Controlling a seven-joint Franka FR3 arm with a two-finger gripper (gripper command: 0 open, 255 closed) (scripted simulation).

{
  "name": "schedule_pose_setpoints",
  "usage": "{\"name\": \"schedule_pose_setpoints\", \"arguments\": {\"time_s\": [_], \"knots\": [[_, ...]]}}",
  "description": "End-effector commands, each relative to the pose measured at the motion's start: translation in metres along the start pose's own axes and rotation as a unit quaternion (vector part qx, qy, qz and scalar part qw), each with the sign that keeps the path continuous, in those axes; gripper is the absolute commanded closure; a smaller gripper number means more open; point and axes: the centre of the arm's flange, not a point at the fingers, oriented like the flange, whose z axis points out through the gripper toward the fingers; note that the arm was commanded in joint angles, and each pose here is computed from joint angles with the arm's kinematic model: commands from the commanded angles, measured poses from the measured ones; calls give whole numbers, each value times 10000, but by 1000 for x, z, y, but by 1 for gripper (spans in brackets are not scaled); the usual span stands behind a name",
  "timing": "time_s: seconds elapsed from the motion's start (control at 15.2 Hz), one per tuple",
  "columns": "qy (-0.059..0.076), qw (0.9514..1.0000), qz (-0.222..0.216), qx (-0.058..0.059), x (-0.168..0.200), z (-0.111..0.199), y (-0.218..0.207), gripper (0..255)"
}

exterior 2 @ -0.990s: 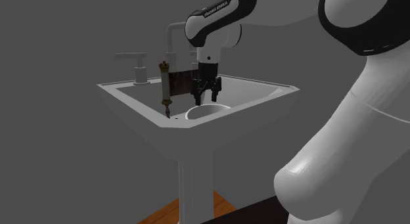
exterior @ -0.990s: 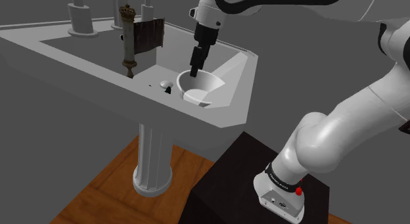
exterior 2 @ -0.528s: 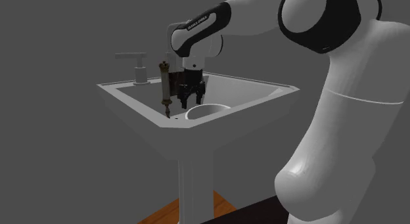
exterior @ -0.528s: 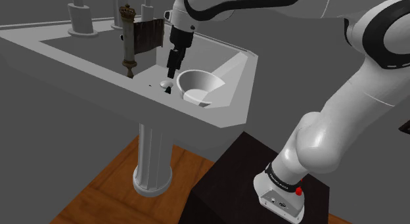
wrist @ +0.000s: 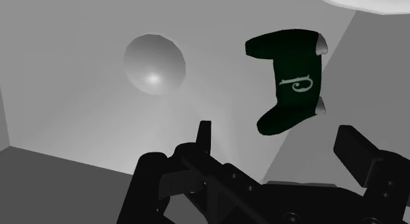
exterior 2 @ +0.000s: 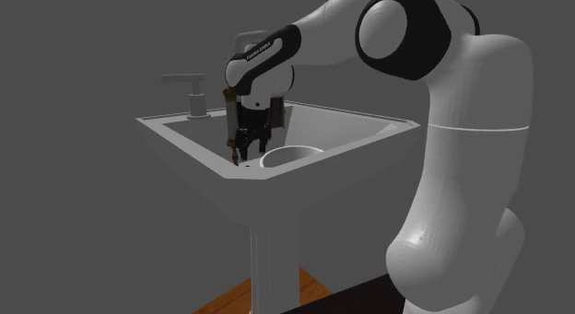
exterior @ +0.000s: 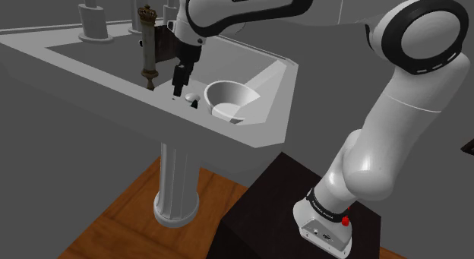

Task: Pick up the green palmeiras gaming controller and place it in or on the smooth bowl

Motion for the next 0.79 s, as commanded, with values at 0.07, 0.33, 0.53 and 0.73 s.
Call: {"name": "schedule_pose_setpoints", "arguments": {"time_s": [0.07,0.33,0.53,0.73], "knots": [[4,10000,-4,-2,1,15,0,0],[4,10000,-4,-2,1,23,0,0],[4,10000,-4,-2,1,23,0,0],[4,10000,-4,-2,1,23,0,255]]}}
